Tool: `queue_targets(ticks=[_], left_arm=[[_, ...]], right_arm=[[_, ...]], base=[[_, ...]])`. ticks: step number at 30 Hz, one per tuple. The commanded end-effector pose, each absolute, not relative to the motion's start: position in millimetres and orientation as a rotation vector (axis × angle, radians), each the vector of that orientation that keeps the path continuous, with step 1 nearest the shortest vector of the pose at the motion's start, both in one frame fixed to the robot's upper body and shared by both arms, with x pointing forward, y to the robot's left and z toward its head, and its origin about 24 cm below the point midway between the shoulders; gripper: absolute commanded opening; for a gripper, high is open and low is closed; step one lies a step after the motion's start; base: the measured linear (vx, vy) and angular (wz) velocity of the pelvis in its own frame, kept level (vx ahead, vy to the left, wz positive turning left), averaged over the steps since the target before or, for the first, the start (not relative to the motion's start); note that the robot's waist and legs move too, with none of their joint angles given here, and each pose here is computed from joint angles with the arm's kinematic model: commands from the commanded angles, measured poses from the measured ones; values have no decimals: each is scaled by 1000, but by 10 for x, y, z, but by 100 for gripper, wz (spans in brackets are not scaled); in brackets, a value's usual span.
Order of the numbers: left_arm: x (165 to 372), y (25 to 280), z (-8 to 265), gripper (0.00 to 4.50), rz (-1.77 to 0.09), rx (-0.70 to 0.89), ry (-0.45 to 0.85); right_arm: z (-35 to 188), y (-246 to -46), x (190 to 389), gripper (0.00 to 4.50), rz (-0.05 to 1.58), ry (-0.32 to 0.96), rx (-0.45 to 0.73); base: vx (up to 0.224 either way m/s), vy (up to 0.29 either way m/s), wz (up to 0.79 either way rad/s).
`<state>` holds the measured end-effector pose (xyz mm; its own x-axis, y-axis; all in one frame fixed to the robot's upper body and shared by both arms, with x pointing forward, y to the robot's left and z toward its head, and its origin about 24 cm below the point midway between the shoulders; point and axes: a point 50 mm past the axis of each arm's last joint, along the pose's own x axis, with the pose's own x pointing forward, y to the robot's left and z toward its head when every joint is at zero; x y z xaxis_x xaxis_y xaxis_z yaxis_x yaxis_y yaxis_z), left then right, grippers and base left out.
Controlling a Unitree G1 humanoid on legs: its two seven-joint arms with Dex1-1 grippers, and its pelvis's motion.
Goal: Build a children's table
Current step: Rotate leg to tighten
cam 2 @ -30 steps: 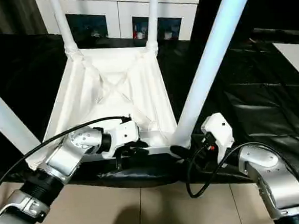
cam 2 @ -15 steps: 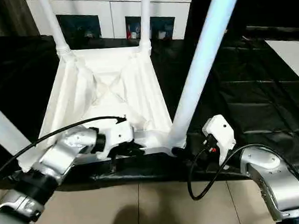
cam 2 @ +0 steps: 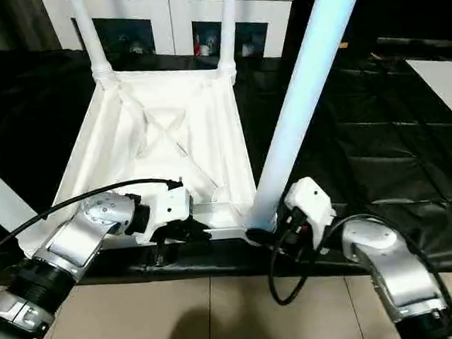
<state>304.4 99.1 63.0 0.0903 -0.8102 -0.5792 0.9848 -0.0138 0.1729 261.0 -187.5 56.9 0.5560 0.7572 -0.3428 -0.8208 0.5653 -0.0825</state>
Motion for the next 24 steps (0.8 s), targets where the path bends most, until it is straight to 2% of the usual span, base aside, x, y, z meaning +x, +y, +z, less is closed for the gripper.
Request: queue_targets(ticks=[1, 7, 9, 12, 14, 18, 24], left_arm=[[3037, 991, 610, 0, -1478, 644, 363], [3048, 994, 614, 0, -1470, 645, 363], [3046, 1003, 610, 0, -1470, 646, 366], [3045, 1011, 608, 0, -1469, 645, 368], [3047, 1015, 607, 0, -1467, 646, 369], [3053, 1019, 601, 0, -1463, 648, 372], [3057, 1024, 594, 0, -1455, 637, 379]], right_arm=[[591, -1893, 2635, 432, 946, 277, -264], [587, -1915, 2641, 392, 951, 275, -261], [580, -1913, 2638, 361, 954, 275, -261], [574, -1907, 2637, 349, 960, 275, -261], [572, -1902, 2638, 320, 963, 274, -261], [571, -1895, 2641, 291, 965, 270, -257], [559, -1882, 2646, 270, 953, 267, -224]], base=[[0, 0, 0], [0, 0, 0], [0, 0, 0], [0, 0, 0], [0, 0, 0], [0, 0, 0], [0, 0, 0]])
